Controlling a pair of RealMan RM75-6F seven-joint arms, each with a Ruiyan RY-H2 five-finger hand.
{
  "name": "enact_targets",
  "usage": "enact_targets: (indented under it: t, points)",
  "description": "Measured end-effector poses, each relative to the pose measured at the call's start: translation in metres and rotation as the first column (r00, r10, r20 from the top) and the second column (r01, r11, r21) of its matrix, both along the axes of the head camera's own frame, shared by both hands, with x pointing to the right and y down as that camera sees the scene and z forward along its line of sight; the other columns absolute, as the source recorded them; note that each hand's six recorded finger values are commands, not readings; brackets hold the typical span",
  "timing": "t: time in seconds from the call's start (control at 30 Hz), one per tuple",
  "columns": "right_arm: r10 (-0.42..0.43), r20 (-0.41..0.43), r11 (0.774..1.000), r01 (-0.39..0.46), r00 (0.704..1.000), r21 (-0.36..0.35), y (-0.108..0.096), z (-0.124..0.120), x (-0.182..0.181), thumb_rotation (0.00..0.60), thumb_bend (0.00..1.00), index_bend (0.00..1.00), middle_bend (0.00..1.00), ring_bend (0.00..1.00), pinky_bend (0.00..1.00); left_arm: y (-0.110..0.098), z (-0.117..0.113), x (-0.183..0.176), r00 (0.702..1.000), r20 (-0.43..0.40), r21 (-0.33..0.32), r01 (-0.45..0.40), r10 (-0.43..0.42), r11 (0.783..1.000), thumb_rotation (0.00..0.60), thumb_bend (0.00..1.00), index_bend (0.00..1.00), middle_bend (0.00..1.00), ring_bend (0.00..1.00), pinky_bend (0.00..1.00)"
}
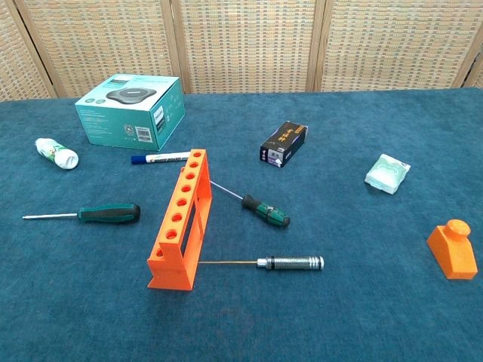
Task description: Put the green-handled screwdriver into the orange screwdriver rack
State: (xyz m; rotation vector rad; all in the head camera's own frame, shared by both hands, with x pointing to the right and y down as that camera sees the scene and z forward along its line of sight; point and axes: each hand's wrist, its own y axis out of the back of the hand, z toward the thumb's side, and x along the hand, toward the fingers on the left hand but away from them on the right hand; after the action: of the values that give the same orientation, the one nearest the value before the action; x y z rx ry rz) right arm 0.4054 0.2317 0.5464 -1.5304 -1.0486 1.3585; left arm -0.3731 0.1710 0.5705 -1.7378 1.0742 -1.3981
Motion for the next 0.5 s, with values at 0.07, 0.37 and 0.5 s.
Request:
enact_targets:
  t: [0.07,0.37,0.5]
  points:
    - [0.001,0.001,1.0,-0.001,1.0,0.0,0.0,0.0,0.0,0.6,0.23,0.0,0.0,0.0,0.0,-0.005,0.005,0.006,1.0,-0.005,-0.023,-0.001,0.001,1.0,0.6,0.14,0.33,0.0,0.0,0.0]
    - [0.005,0.004,1.0,-0.005,1.0,0.0,-0.001,-0.001,0.001,0.6,0.23,0.0,0.0,0.0,0.0,-0.015,0.041,0.041,0.997,0.042,-0.147,-0.063,0.07,0.987,0.6,0.15,0.34,0.0,0.0,0.0]
    - [0.012,0.009,1.0,-0.012,1.0,0.002,-0.001,-0.002,0.003,0.6,0.23,0.0,0.0,0.0,0.0,-0.014,0.059,0.057,0.994,0.057,-0.198,-0.08,0.093,0.977,0.6,0.15,0.35,0.0,0.0,0.0]
